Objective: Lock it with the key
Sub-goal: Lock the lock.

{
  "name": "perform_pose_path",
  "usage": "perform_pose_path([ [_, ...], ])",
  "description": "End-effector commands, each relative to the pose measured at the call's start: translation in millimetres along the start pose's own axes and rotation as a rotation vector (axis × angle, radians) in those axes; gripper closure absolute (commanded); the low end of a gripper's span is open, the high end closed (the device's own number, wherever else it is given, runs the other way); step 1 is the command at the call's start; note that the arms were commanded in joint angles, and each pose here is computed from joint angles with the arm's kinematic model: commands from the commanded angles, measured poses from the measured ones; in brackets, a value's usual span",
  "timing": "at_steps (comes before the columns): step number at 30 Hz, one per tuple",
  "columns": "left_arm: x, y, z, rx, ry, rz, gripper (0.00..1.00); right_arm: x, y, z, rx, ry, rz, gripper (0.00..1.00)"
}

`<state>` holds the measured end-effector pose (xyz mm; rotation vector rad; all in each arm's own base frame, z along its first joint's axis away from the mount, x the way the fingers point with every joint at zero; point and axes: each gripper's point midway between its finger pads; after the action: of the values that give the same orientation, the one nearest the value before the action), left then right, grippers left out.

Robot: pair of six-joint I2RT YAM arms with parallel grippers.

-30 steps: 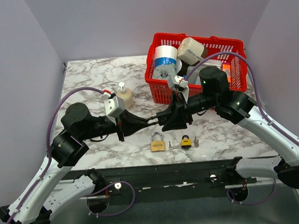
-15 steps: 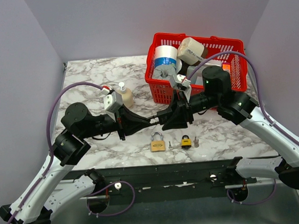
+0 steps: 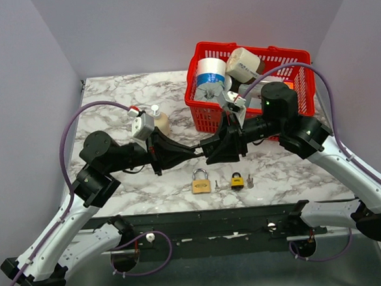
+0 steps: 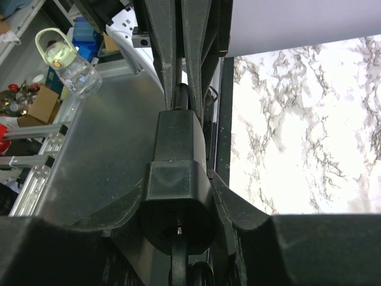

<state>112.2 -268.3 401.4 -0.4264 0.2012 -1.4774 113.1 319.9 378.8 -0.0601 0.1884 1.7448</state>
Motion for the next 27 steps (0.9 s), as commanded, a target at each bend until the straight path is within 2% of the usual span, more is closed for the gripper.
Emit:
perform_pose_path([
  [1, 38, 15, 11, 0.026, -0.081, -0.066, 1.0, 44, 3, 6, -0.059, -0.04, 0.118, 0.99],
  [18, 52, 12, 19, 0.021, -0.109, -0.091, 1.0, 48, 12, -10, -0.055, 0.004, 0.134, 0.99],
  [27, 11, 9, -20, 0.152, 0.07, -0.037, 1.0, 30, 13, -33, -0.07, 0.088, 0.053, 0.99],
])
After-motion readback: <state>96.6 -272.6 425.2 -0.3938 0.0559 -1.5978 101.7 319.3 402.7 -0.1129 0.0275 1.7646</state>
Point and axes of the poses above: each gripper's point midway between its finger pads, its own x axis out along the fingers, its own y axis along the line the jaws close on, z = x × y, and after that the axes turned 9 degrees about -x, right-handed
